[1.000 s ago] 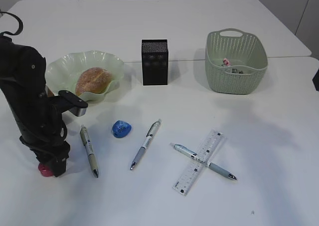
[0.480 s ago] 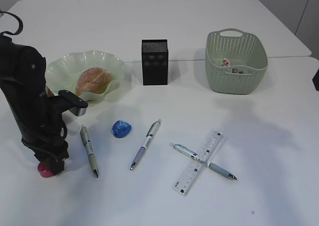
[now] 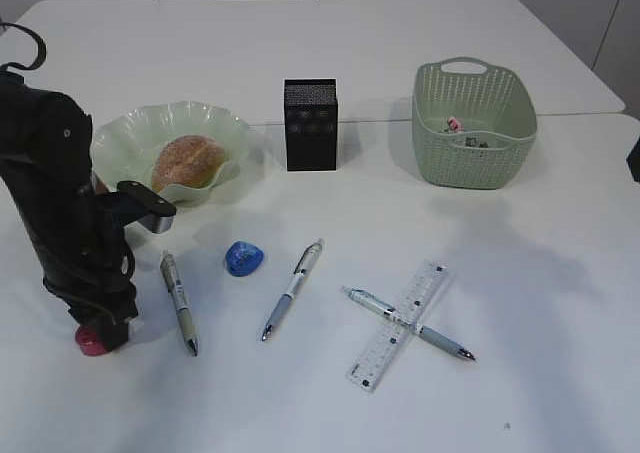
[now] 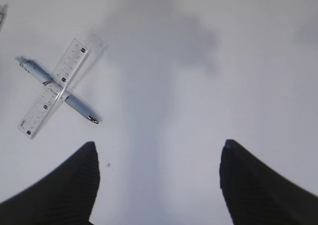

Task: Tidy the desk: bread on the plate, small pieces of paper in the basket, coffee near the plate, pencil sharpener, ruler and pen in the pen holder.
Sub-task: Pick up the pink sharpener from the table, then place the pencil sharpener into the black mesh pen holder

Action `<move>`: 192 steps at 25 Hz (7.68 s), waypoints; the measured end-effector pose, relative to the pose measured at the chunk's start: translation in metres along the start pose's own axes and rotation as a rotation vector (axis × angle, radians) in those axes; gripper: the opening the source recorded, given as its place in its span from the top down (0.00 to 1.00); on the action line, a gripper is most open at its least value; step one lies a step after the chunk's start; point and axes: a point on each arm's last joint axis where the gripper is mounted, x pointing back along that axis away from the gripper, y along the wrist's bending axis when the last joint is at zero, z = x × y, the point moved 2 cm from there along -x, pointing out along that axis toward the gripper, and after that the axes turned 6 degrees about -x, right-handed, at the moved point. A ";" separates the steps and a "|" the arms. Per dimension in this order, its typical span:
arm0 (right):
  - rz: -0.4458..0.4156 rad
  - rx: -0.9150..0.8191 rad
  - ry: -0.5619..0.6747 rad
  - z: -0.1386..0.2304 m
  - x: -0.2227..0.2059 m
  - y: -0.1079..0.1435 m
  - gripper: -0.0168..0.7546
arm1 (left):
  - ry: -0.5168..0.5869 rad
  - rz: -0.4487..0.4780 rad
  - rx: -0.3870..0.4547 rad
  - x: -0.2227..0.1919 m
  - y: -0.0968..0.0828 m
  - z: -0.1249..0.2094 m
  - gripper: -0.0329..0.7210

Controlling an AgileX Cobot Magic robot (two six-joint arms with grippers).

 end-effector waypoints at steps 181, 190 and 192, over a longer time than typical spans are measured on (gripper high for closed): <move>0.009 0.007 -0.128 -0.015 0.000 -0.001 0.22 | -1.336 -0.345 0.233 0.068 0.016 -0.231 0.55; 0.009 0.007 -0.128 -0.015 0.000 -0.001 0.22 | -1.356 -0.346 0.231 0.068 0.018 -0.240 0.55; 0.009 0.007 -0.128 -0.015 0.000 -0.001 0.22 | -1.355 -0.346 0.231 0.068 0.018 -0.240 0.55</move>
